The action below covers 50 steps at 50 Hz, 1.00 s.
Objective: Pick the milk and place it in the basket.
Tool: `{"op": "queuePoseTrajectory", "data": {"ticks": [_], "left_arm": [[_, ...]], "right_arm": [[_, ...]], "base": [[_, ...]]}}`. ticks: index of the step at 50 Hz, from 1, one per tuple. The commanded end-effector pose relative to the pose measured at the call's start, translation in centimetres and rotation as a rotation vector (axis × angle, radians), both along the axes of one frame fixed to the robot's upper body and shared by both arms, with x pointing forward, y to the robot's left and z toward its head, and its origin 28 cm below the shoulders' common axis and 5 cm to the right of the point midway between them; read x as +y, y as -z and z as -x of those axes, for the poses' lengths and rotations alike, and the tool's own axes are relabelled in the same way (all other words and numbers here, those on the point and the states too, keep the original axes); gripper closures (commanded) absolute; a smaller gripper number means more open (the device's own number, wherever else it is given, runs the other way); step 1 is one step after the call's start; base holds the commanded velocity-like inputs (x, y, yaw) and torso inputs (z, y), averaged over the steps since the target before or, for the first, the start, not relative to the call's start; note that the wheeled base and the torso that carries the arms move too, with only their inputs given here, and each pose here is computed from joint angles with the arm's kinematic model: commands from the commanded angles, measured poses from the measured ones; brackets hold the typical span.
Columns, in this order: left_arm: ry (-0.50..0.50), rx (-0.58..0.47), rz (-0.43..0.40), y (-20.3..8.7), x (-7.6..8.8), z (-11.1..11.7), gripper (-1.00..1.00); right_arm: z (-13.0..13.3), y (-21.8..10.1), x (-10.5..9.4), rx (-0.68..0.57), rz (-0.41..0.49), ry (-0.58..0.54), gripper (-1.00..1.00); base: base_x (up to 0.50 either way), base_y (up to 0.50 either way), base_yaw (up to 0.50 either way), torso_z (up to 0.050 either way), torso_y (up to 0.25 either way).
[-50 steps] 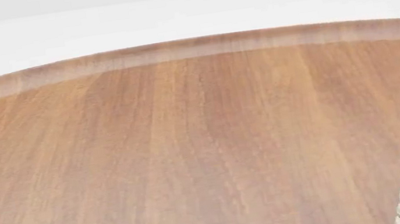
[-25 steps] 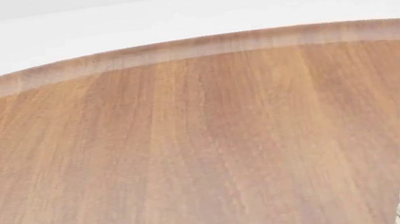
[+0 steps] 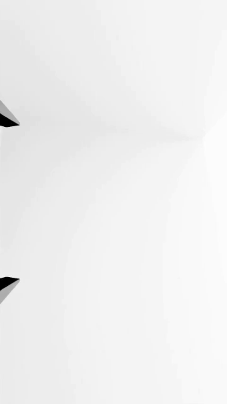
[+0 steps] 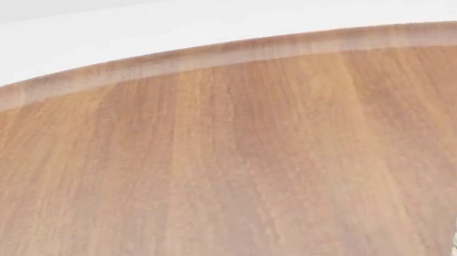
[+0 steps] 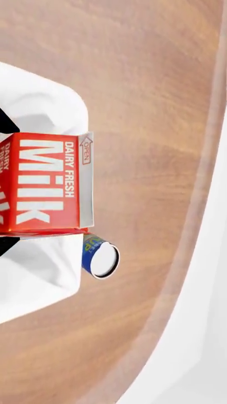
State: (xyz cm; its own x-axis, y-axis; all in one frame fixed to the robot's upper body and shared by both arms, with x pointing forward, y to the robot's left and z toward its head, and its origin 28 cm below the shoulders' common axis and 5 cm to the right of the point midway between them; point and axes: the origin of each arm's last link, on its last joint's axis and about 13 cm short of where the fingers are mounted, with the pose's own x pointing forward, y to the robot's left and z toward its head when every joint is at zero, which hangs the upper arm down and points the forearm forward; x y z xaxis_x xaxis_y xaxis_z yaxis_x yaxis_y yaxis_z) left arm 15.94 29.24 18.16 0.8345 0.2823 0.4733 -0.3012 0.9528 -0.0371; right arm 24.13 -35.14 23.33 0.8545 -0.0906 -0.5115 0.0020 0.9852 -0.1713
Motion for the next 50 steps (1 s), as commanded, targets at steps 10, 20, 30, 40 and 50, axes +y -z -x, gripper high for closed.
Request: {"op": "queuePoseTrajectory", "data": {"ticks": [10, 20, 30, 40, 50], "left_arm": [[0.013, -0.029, 0.016, -0.2, 0.1, 0.3, -1.00], [0.010, -0.028, 0.010, -0.1, 0.1, 0.3, -1.00], [-0.005, -0.025, -0.013, 0.0, 0.1, 0.3, -1.00], [-0.004, -0.036, 0.010, -0.2, 0.2, 0.4, -1.00], [-0.008, -0.041, -0.009, -0.3, 0.1, 0.3, -1.00]], "right_arm": [[-0.8, -2.0, -0.2, -0.101, -0.004, -0.004, 1.00], [-0.7, -1.6, -0.5, -0.064, -0.011, -0.005, 1.00], [-0.6, -1.4, -0.5, -0.051, -0.014, -0.004, 1.00], [-0.4, -1.1, -0.6, -0.045, -0.018, 0.005, 1.00], [-0.3, -0.7, -0.7, -0.034, -0.026, 0.019, 1.00]], "base": [[0.00, 0.00, 0.00, 0.001, 0.002], [0.00, 0.00, 0.00, 0.000, 0.001], [0.00, 0.00, 0.00, 0.000, -0.037], [0.00, 0.00, 0.00, 0.000, -0.125], [0.00, 0.00, 0.00, 0.000, -0.009]]}}
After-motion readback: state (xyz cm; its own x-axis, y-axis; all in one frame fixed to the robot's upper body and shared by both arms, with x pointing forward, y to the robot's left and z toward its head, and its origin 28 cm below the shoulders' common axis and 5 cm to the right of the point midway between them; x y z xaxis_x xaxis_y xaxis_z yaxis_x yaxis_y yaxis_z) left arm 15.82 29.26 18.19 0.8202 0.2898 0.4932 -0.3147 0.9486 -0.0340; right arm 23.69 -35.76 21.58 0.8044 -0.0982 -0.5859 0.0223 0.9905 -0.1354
